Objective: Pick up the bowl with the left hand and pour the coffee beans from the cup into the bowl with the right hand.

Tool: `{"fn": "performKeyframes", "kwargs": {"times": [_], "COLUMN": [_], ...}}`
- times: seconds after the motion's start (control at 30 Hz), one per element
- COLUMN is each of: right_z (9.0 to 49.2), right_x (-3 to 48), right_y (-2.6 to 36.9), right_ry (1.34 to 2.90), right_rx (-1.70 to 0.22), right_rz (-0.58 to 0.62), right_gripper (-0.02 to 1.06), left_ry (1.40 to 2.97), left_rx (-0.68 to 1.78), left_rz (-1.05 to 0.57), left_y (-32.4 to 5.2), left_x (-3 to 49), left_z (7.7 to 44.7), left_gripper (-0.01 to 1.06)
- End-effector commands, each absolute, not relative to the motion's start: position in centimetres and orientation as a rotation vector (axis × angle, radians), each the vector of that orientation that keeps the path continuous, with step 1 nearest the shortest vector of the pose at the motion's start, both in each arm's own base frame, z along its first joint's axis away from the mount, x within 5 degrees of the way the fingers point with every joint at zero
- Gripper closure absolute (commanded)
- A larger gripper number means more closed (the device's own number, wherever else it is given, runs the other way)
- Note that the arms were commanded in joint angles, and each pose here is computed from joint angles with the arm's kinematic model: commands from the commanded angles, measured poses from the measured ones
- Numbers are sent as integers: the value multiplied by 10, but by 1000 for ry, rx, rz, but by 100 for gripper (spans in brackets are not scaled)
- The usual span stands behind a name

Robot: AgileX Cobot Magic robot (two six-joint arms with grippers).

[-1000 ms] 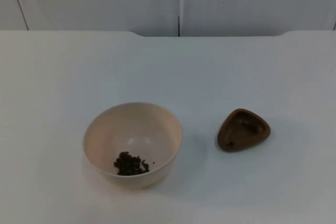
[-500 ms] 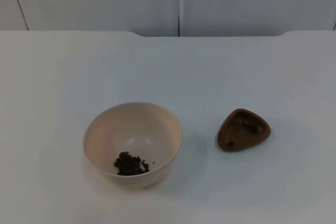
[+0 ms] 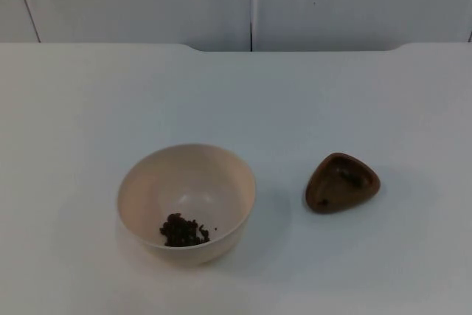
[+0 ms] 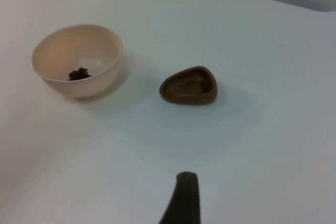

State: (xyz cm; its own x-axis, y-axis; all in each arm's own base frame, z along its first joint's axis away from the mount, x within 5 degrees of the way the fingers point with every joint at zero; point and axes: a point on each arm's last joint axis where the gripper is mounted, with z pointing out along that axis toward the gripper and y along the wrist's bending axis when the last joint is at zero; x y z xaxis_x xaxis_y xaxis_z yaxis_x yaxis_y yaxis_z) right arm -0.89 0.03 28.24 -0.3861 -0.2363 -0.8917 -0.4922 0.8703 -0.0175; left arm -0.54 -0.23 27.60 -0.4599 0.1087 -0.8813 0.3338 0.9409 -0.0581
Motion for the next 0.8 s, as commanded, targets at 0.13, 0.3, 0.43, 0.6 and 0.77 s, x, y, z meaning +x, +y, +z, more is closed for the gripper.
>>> {"fn": "performKeyframes", "kwargs": {"times": [0.13, 0.3, 0.43, 0.6, 0.77], "right_z": [280, 280, 280, 280, 280], "right_x": [-9, -9, -9, -9, -9], "right_y": [1, 1, 1, 1, 1], "right_ry": [1986, 1987, 1987, 1989, 1989], "right_rx": [-539, -539, -537, -532, -532], "right_rz": [300, 303, 304, 305, 305], "right_gripper": [35, 35, 35, 32, 2], "left_ry": [2049, 2049, 2049, 2049, 2049], "left_rx": [312, 312, 312, 312, 312], "left_rz": [-266, -266, -266, -266, -266], "left_y": [-2, -2, -2, -2, -2], "left_x": [-6, -6, -6, -6, -6], "left_z": [275, 275, 275, 275, 275], "left_gripper": [31, 31, 31, 31, 11]}}
